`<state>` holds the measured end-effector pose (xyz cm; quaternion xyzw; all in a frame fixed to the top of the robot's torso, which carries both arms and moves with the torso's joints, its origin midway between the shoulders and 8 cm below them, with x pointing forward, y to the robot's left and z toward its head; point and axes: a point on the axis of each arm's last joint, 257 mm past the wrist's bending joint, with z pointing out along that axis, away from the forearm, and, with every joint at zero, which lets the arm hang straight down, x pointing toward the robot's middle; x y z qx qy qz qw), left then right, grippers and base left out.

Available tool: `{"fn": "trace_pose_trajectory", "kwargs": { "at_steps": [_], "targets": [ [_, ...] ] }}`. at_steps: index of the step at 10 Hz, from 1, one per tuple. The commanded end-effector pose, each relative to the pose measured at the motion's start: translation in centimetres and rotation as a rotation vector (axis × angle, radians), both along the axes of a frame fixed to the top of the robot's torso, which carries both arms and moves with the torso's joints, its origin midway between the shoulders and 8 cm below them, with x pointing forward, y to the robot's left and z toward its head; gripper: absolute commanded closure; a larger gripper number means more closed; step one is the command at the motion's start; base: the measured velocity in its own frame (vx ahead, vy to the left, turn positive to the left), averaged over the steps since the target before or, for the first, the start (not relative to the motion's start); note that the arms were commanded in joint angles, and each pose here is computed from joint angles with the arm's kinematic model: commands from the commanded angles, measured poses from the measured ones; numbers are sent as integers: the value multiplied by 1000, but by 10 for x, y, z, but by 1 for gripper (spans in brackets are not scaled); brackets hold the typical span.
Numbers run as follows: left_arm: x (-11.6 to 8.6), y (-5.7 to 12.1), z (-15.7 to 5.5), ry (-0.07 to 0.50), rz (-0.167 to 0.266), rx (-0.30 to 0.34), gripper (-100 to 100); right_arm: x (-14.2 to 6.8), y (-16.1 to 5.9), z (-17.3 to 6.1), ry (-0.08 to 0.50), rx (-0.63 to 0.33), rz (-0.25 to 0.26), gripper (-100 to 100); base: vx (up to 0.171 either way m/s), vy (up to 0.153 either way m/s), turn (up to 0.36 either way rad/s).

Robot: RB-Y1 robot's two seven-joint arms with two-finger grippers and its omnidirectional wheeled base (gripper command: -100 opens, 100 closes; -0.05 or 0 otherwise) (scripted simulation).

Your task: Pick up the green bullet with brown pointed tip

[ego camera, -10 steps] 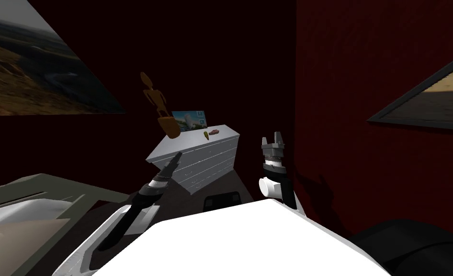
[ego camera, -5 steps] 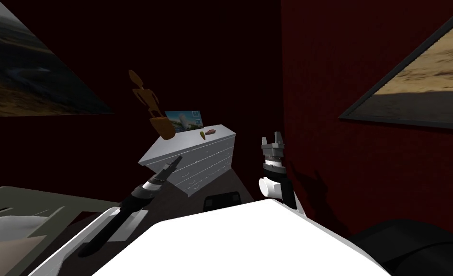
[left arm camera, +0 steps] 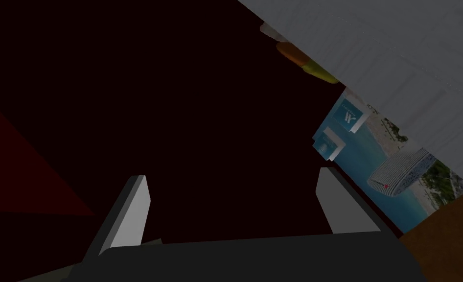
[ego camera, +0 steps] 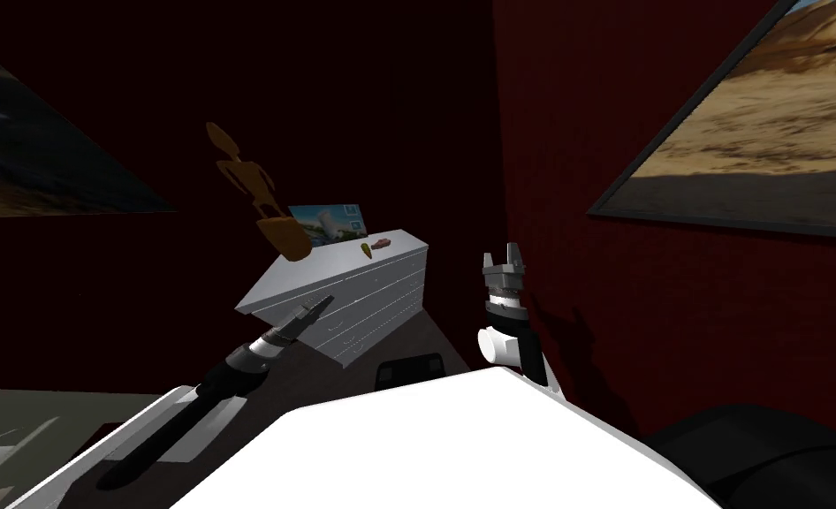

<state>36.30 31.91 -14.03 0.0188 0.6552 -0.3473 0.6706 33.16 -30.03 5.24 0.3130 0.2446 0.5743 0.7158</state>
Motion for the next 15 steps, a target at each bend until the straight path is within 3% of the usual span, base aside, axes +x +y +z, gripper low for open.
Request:
{"fn": "trace_pose_trajectory", "kwargs": {
  "at_steps": [1, 2, 4, 5, 7, 8, 10, 11, 13, 14, 15],
  "targets": [
    [0, 3, -1, 6, -14, 35, -100, 0, 0, 0, 0, 0, 0, 0, -10, 5, 34],
    [-5, 17, -14, 21, -14, 118, -100, 0, 0, 0, 0, 0, 0, 0, -21, -1, -207],
    [-4, 18, -13, 28, -35, 155, -100, 0, 0, 0, 0, 0, 0, 0, -17, 4, -59],
    [-9, 33, -25, 43, -37, 237, -100, 0, 0, 0, 0, 0, 0, 0, -17, 0, -166],
    [-8, 34, -23, 50, -62, 277, -100, 0, 0, 0, 0, 0, 0, 0, -15, 4, -82],
    [-14, 50, -34, 66, -67, 359, -100, 0, 0, 0, 0, 0, 0, 0, -18, 1, -235],
    [-13, 52, -31, 72, -93, 400, -100, 0, 0, 0, 0, 0, 0, 0, -12, 7, -48],
    [-19, 68, -41, 87, -102, 481, -100, 0, 0, 0, 0, 0, 0, 0, -13, 2, -175],
    [-17, 69, -37, 92, -129, 523, -100, 0, 0, 0, 0, 0, 0, 0, -10, 9, -81],
    [-24, 86, -46, 107, -142, 604, -100, 0, 0, 0, 0, 0, 0, 0, -9, 4, -232],
    [-22, 86, -44, 110, -157, 625, -100, 0, 0, 0, 0, 0, 0, 0, -11, 13, -108]
  ]
}}
